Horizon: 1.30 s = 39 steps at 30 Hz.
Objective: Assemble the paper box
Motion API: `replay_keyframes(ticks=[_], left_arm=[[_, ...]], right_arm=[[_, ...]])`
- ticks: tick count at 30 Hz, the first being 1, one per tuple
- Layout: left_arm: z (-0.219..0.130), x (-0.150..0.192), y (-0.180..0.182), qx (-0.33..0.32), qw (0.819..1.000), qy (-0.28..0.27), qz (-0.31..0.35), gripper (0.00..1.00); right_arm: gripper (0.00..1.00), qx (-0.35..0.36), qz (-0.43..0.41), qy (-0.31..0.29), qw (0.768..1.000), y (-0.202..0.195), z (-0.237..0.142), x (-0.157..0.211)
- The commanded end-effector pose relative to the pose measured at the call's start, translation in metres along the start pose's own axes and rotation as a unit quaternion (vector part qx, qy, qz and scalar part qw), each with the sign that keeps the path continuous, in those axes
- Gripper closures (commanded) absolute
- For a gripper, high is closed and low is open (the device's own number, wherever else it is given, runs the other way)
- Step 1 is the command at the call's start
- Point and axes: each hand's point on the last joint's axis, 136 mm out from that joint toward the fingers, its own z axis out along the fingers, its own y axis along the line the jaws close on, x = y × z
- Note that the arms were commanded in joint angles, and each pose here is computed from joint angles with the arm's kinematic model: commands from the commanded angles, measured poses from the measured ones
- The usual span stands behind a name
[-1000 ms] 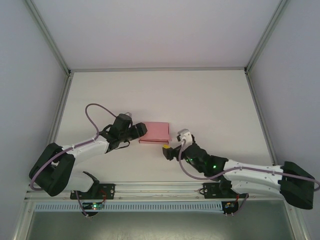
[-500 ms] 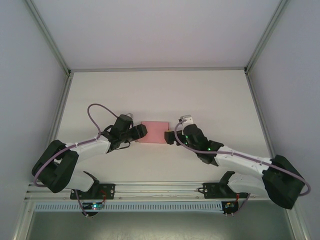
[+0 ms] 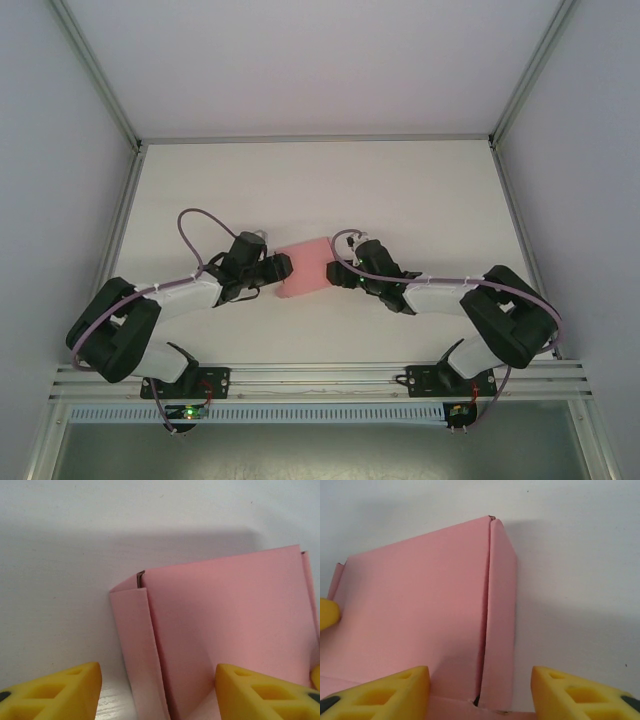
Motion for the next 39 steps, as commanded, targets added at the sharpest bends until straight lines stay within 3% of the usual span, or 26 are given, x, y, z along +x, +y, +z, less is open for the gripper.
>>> replay_keyframes(ticks=[1, 4, 11, 14, 16, 23, 31, 39], left_arm=[[0.004, 0.0, 0.003, 0.004, 1.0, -0.004, 0.015, 0.42], [0.004, 0.0, 0.002, 0.009, 1.0, -0.007, 0.013, 0.5], [0.002, -0.001, -0.007, 0.036, 0.999, -0.016, 0.01, 0.57], [0.001, -0.001, -0.01, 0.048, 0.999, -0.017, 0.011, 0.58], [0.001, -0.002, -0.009, 0.049, 0.999, -0.022, 0.005, 0.63], [0.004, -0.003, -0.011, 0.082, 0.996, -0.025, -0.019, 0.77], [0.002, -0.006, -0.013, 0.124, 0.991, -0.029, -0.043, 0.89], [0.0, -0.01, -0.015, 0.188, 0.978, -0.036, -0.086, 1.0]], right_arm=[[0.52, -0.014, 0.02, 0.016, 1.0, -0.004, 0.004, 0.014], [0.59, -0.017, 0.027, 0.027, 0.999, -0.008, 0.005, 0.023], [0.62, -0.028, 0.033, 0.024, 0.999, -0.007, 0.0, 0.027], [0.53, -0.023, 0.031, 0.019, 0.999, -0.009, -0.003, 0.024], [0.42, -0.022, 0.029, 0.015, 0.999, -0.009, -0.006, 0.021], [0.28, -0.028, 0.031, -0.014, 0.999, -0.005, -0.022, -0.003], [0.03, -0.021, 0.048, -0.029, 0.998, -0.011, -0.044, -0.021], [0.02, -0.065, 0.081, -0.02, 0.994, -0.002, -0.056, -0.025]])
